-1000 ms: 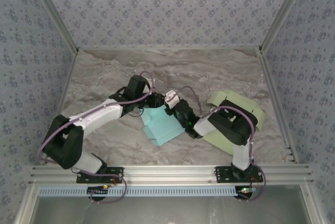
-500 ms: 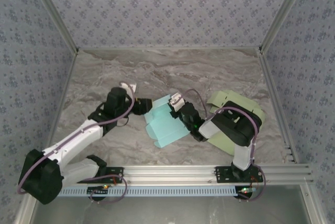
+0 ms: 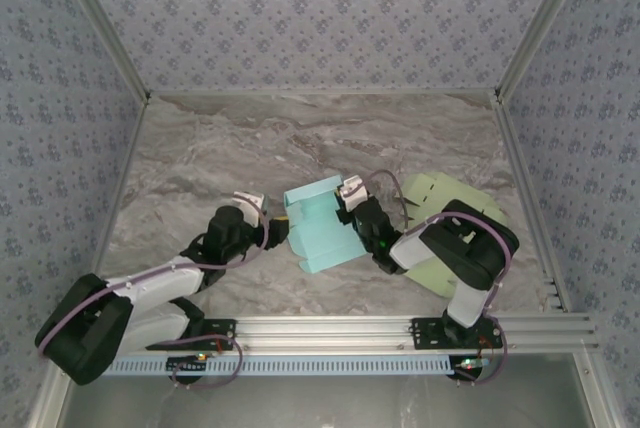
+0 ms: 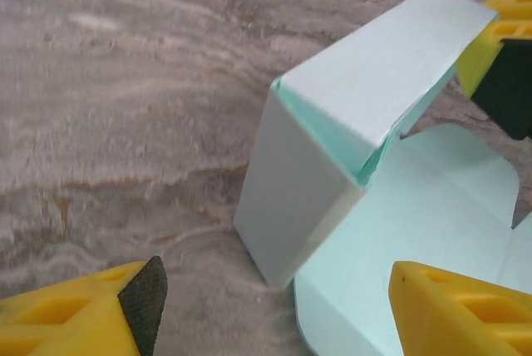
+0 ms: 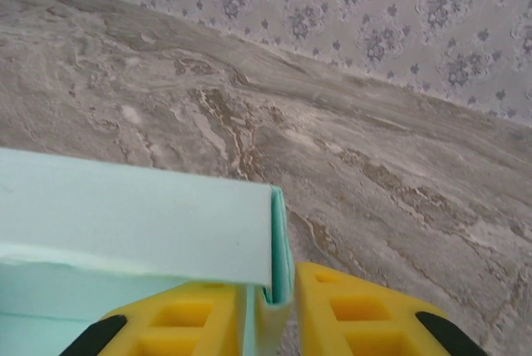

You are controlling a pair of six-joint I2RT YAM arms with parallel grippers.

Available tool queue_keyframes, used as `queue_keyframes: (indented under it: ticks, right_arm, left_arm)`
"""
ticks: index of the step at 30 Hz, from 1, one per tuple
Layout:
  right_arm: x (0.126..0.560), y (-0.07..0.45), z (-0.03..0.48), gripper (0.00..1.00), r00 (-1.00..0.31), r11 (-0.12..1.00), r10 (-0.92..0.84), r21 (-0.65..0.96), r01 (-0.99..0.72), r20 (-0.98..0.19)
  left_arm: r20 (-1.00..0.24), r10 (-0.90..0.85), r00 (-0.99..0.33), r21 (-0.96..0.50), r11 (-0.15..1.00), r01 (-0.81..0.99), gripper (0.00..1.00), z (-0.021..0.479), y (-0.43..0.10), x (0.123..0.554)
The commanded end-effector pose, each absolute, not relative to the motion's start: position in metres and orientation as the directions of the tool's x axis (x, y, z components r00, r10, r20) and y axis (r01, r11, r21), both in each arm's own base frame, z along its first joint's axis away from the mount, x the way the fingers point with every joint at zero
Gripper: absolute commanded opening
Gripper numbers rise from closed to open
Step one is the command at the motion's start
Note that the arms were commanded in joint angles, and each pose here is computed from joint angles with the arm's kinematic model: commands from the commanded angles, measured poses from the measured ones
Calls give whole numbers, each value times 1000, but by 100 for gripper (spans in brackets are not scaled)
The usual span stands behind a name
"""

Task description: Fold the paper box

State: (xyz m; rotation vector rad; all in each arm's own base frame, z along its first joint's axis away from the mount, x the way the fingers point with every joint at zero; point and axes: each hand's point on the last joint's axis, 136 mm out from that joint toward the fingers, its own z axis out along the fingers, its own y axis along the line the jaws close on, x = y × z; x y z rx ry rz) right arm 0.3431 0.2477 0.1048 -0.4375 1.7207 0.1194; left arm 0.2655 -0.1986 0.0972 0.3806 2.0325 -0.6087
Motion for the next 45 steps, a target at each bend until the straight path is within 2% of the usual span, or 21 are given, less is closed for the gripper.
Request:
queue_keyframes:
  ticks: [1,6,10,14,19,20,22,25,28,31,33,35,37,45]
  right_arm:
    - [344,235,111,24,-145,950,-157,-109,-294,-977]
    - [339,227,110,25,-166,962,-115,-68,-264,-979]
    - [331,223,111,28,-177,960,-106,-54,-276,-979]
    - [314,234,124,37,-145,910,-140,-70,-409,-979]
    - [285,239,140,46,-116,762,-314,-177,-623,-942]
    - [282,236,147,49,-95,736,-333,-195,-648,-938]
    - [281,227,165,66,-70,684,-362,-214,-697,-929]
    - [295,205,194,76,-67,624,-388,-208,-753,-919]
    - [282,201,200,78,20,369,-493,-230,-900,-870]
    - [282,194,193,78,89,179,-609,-245,-953,-788]
    - [285,193,187,78,146,79,-653,-259,-963,-743]
    - [294,195,183,79,166,36,-656,-250,-967,-736]
    - [305,197,178,79,181,17,-662,-256,-966,-727]
    - [319,210,119,79,138,-27,-719,-170,-985,-681]
  left_arm:
    - [-929,85,-360,-152,799,581,72,115,-213,276]
    - [-934,156,-322,-97,755,648,71,100,-230,282]
    - [-934,151,-324,-91,775,625,71,92,-231,292]
    - [-944,152,-294,-71,774,629,71,96,-234,298]
    - [-944,191,-270,-38,748,662,70,92,-244,302]
    - [-944,193,-266,-35,746,665,70,92,-245,304]
    - [-944,197,-265,-31,746,665,69,92,-248,307]
    - [-942,206,-265,-21,754,657,67,89,-249,313]
    - [-939,212,-269,-9,770,638,65,86,-248,320]
    - [-937,222,-271,1,775,632,59,83,-248,324]
    - [-934,229,-276,5,777,629,52,81,-249,326]
    - [-929,236,-284,6,779,627,43,77,-250,329]
    - [-925,243,-291,9,781,624,39,75,-250,332]
    - [-919,253,-302,18,793,608,29,73,-250,348]
